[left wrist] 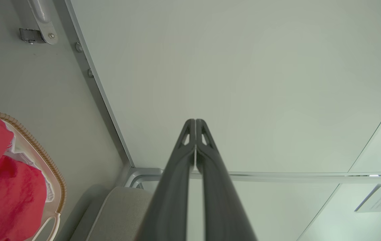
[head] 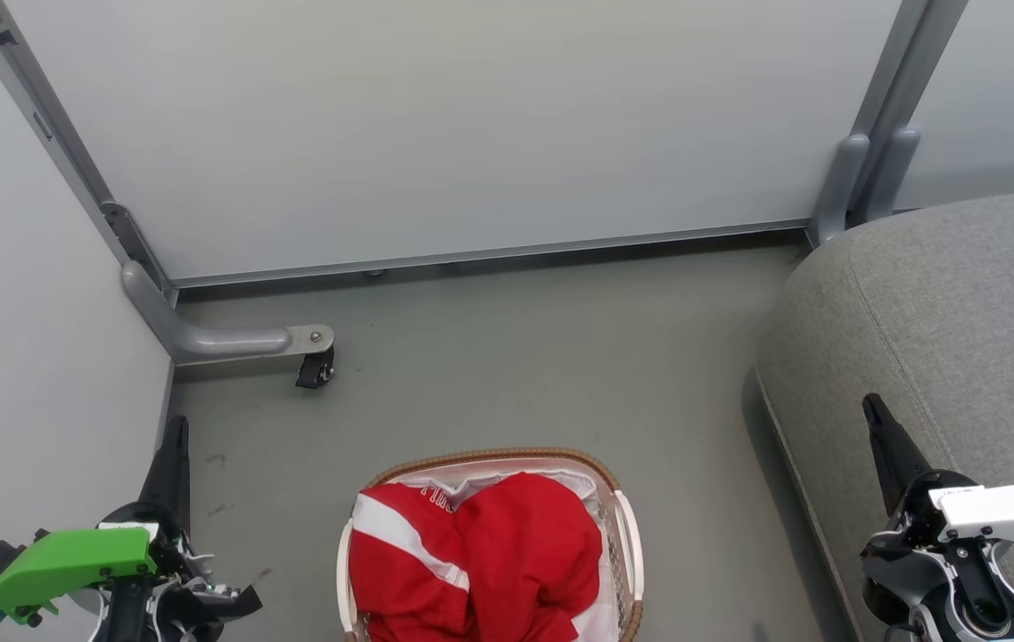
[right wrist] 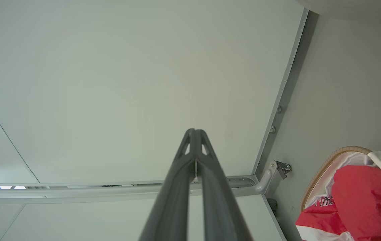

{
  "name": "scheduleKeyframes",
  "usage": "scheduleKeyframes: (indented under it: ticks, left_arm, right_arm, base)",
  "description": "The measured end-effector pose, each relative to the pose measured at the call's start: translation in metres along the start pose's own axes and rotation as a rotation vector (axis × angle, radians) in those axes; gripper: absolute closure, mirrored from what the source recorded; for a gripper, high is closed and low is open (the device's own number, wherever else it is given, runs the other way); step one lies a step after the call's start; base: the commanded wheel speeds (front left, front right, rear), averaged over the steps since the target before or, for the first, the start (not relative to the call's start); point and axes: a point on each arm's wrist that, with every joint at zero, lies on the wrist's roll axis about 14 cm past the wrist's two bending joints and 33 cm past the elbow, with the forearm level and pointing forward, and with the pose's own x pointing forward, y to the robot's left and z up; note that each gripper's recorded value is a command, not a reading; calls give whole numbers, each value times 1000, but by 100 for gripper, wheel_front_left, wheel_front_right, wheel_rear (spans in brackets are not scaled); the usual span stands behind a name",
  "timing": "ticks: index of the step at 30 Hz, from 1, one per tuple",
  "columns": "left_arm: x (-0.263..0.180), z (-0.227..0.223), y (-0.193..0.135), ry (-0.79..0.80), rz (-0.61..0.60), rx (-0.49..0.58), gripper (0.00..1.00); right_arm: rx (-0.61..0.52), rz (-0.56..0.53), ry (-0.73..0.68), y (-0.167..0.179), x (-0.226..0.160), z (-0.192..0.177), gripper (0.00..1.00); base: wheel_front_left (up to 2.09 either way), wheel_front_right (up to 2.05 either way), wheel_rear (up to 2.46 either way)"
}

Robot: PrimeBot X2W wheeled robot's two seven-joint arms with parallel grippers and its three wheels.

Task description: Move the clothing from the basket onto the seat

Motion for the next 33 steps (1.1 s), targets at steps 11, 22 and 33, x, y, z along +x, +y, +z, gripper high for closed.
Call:
scheduleKeyframes:
  ticks: [11, 22, 33]
  left_arm:
    - [-10, -2, 25, -3, 75, -13, 0]
    - [-11, -1, 33, -10, 109, 156, 0]
    - [-11, -6, 37, 12, 123, 437, 0]
  right_arm:
    - [16, -60, 0, -20, -7, -4, 0]
    - [-150, -78, -6, -23, -6, -1, 0]
    - [-409, -73, 13, -21, -2, -5, 0]
  base:
    - [0, 0, 0]
    - [0, 0, 0]
    - [0, 0, 0]
